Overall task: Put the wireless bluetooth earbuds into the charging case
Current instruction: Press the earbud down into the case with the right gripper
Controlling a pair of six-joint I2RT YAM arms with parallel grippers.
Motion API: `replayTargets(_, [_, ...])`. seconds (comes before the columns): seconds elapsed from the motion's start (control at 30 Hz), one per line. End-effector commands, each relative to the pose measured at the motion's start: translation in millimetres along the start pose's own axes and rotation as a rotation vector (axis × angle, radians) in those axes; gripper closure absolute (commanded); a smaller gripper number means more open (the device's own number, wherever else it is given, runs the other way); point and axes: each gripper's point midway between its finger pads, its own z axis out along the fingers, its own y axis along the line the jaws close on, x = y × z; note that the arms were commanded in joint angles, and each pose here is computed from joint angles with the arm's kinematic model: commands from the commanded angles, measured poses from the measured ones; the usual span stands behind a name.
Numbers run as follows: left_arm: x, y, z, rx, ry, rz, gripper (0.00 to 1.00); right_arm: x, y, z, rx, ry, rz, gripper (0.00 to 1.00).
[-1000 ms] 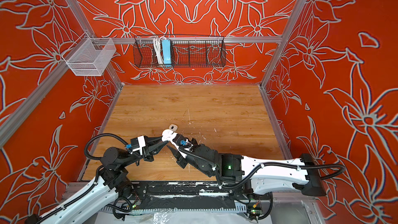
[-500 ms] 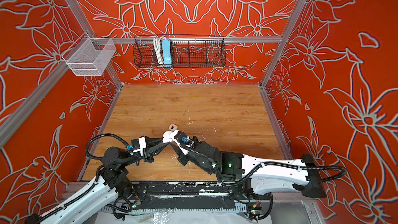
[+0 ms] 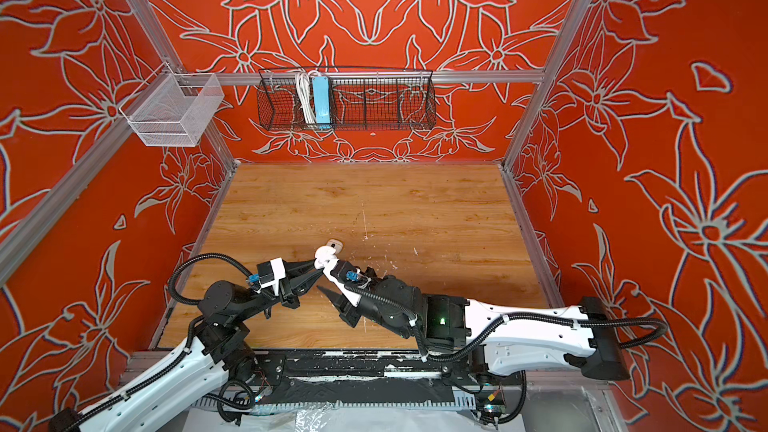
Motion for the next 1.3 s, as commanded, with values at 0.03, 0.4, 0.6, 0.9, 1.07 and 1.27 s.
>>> replayTargets(0.03, [-18.7,1.4,2.4,-0.005,-0.044,0.024,1.0,-24.7,4.8,-4.9,-0.032,-0.067,0.008,0.58])
replayTargets(0.4, [-20.0,0.6,1.3,-0.003,-0.047,0.027,1.0,-27.6,-15.9,-17.0,0.063,-0.066,0.004,0.58])
replayTargets(0.6, [-23.1,-2.5,0.5,0.012,-0.068,0.042,1.0,-30.8,-22.3,-26.8,0.079,-0.066,-0.005,0.53])
replayTargets(0.9, [-32.9,-6.8,-0.1,0.037,-0.093,0.055,1.0,-29.7,-8.3,-5.6,0.043,-0.025,-0.023,0.54])
replayTargets(1.07, [-34.3,-7.5,-0.8,0.038,-0.096,0.056,1.0,-31.6,-5.6,-2.1,0.037,-0.031,-0.026,0.54])
replayTargets(1.27, [-35.8,-8.8,-2.1,0.042,-0.101,0.059,1.0,-29.4,-15.6,-3.5,0.092,-0.023,-0.031,0.53])
